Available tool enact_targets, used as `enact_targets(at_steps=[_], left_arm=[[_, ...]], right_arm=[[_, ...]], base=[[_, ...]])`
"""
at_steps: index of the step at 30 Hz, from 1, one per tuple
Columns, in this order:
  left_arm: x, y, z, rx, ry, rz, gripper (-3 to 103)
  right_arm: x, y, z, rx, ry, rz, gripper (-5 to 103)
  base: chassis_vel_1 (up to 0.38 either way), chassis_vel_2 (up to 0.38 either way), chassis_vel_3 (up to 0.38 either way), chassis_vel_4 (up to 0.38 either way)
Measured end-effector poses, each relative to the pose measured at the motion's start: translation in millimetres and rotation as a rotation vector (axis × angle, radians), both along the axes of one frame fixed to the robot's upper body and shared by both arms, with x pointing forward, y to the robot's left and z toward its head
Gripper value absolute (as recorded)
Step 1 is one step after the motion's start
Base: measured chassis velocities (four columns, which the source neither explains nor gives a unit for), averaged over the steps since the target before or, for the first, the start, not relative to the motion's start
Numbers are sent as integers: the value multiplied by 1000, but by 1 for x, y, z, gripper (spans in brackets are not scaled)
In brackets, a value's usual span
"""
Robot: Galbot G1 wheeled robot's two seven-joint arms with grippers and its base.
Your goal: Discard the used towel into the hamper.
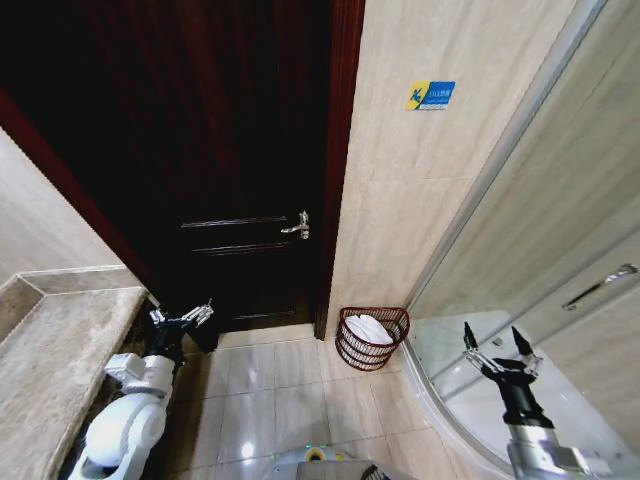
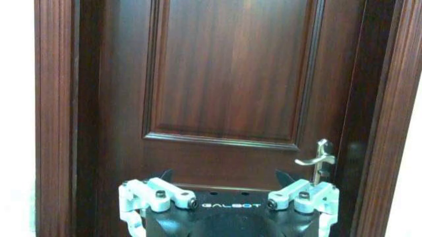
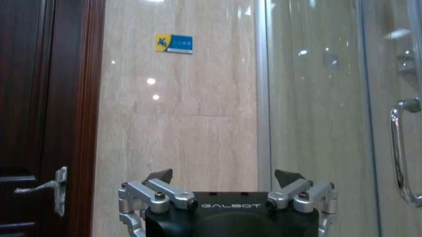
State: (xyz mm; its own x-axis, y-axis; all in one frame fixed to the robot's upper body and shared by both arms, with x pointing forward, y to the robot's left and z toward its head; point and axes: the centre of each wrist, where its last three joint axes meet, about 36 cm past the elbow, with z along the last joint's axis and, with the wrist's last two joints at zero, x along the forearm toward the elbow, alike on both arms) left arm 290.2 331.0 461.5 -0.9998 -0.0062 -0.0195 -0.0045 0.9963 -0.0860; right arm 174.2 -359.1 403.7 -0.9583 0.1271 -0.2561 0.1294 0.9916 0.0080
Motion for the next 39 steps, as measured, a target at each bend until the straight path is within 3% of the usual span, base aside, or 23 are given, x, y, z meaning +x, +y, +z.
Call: enact_targets(at_steps=[13, 22, 39], left_arm=[[0, 0, 0, 0, 0, 0, 100], [0, 0, 0, 0, 0, 0, 100], [0, 0, 0, 0, 0, 0, 100]], right_arm=[[-3, 0, 2, -12, -57, -53, 100], [-4, 1, 6, 23, -82, -94, 100], [-5, 1, 7, 25, -104, -106, 100]], base=[[-20, -23, -18, -23], [-76, -77, -81, -82], [-120, -117, -123, -123]])
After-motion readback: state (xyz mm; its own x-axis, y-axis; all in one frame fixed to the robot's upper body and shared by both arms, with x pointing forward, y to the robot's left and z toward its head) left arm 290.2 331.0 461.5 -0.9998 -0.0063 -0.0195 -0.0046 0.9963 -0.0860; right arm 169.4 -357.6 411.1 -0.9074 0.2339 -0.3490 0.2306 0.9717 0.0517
